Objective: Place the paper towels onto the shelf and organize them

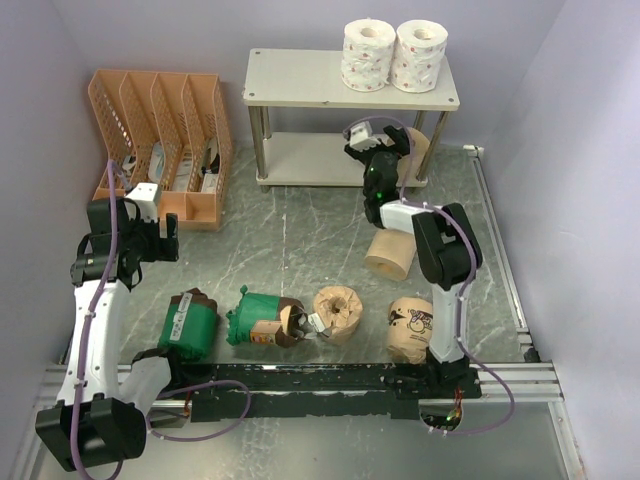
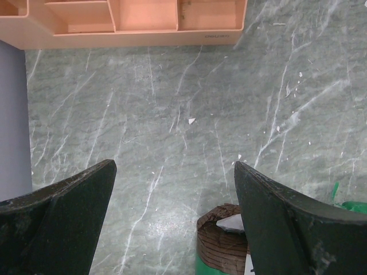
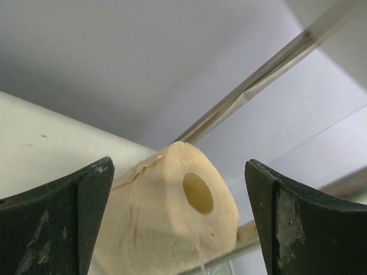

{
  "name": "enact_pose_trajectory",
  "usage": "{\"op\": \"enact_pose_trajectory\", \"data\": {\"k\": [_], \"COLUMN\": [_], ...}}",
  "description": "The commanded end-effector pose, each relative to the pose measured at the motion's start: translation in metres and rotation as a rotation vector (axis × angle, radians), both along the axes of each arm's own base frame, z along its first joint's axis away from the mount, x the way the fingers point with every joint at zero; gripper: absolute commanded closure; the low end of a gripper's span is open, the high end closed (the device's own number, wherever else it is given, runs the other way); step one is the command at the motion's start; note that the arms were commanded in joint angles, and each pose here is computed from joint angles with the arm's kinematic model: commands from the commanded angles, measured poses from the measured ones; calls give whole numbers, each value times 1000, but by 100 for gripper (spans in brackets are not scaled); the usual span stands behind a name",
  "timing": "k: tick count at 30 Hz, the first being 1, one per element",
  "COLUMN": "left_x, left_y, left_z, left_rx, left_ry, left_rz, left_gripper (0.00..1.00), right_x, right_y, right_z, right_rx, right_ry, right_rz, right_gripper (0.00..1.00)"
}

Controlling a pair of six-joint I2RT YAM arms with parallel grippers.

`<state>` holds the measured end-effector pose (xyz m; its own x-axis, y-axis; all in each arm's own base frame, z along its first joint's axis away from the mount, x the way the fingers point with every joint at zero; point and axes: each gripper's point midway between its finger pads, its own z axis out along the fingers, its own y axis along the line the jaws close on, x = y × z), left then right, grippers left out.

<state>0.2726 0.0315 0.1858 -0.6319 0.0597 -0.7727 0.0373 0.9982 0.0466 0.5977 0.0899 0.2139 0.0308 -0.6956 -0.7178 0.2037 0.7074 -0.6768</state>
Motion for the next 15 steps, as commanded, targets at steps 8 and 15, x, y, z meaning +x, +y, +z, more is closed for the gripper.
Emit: {"op": "enact_pose_trajectory", "data": {"k": [8,15], "left_x": [0,0], "left_y": [-5,-21], "left_z": [21,24], "left_rx": [5,4], "left_ry": [-82,-96], "left_rz": [-22,-81], "left_gripper": [5,5], "right_x": [-179,-256], "right_y": [100,118], "right_z": [31,-21], "right_rx": [326,574], "right_ry": [67,438], "right_rz": [97,173], "right_gripper": [4,9]}}
